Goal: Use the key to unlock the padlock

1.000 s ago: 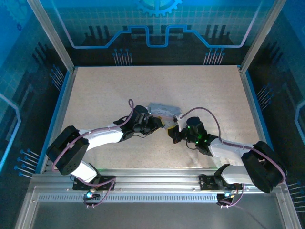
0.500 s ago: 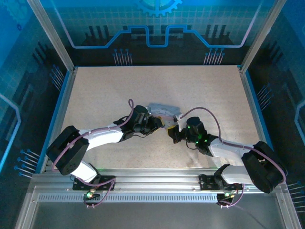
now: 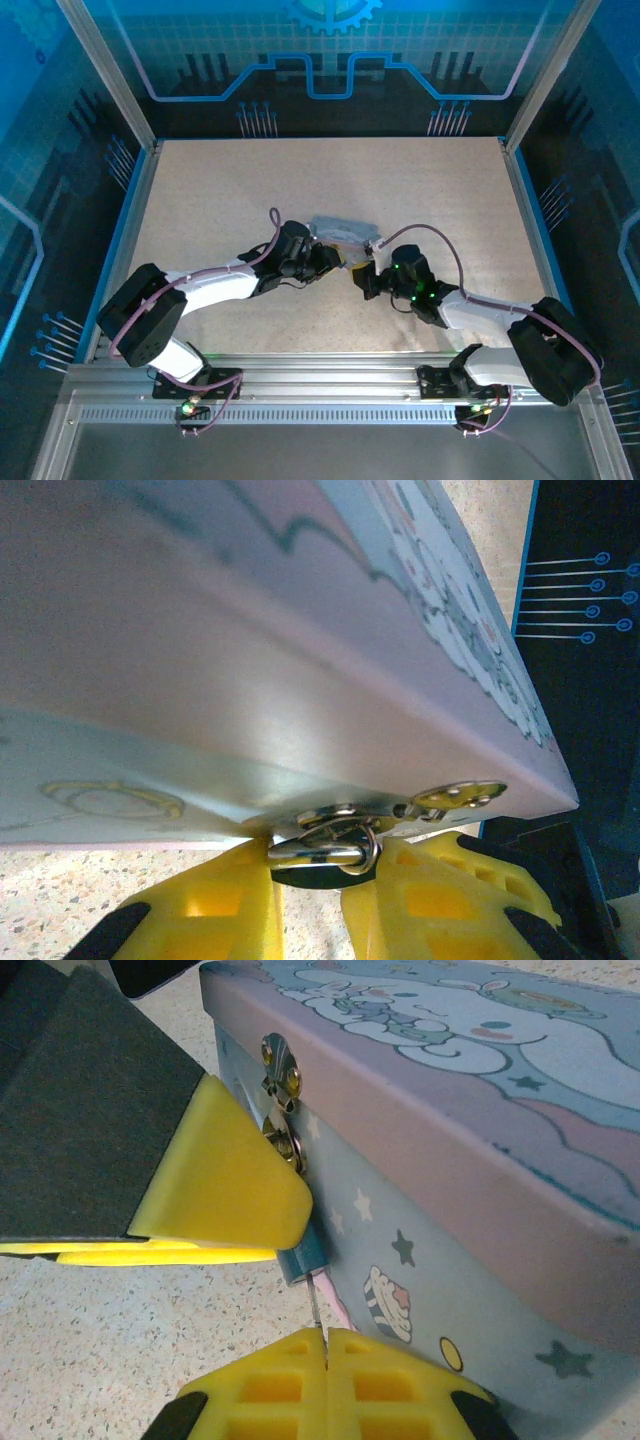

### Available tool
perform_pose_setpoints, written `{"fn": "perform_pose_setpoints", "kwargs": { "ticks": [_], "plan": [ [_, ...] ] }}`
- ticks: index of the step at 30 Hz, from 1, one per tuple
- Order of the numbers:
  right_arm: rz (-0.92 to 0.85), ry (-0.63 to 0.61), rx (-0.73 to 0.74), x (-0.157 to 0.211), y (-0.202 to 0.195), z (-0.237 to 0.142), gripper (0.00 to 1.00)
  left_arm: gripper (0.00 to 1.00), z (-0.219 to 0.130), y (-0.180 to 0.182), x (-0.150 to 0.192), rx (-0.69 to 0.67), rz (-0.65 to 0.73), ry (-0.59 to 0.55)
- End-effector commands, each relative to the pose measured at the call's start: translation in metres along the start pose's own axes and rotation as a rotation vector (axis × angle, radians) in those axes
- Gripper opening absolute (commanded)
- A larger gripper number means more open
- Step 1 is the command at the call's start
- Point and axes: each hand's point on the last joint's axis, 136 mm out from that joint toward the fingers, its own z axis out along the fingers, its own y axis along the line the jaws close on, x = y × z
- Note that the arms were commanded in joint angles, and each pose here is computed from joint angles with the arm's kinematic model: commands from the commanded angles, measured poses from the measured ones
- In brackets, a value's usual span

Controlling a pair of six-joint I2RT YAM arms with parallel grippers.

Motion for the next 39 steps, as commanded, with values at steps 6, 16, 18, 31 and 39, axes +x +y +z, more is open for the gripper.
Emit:
{"fn": "perform_pose_setpoints", "kwargs": {
  "ticks": [6, 16, 18, 31, 39],
  "plan": [
    [-0.083, -0.045, -0.045, -0.024, 0.017, 0.013, 0.04, 0.22, -0.010, -0.029, -0.003, 0.090, 0.025, 0.004],
    [-0.114, -0.085, -0.046, -0.041, 0.019, 0.021, 0.04, 0.22, -0.011, -0.028, 0.001, 0.086, 0.022, 0.018],
    [-0.120, -0.089, -0.050, -0.044, 0.019, 0.023, 0.04, 0.22, -0.011, -0.028, 0.000, 0.086, 0.021, 0.018],
    [-0.159, -0.073, -0.013, -0.044, 0.007, 0.029, 0.04, 0.22, -0.013, -0.031, 0.006, 0.092, 0.008, 0.053],
    [-0.089, -0.095, -0.123, -0.051, 0.014, 0.025, 0.04, 0.22, -0.012, -0.031, 0.006, 0.088, 0.012, 0.055]
  ]
}}
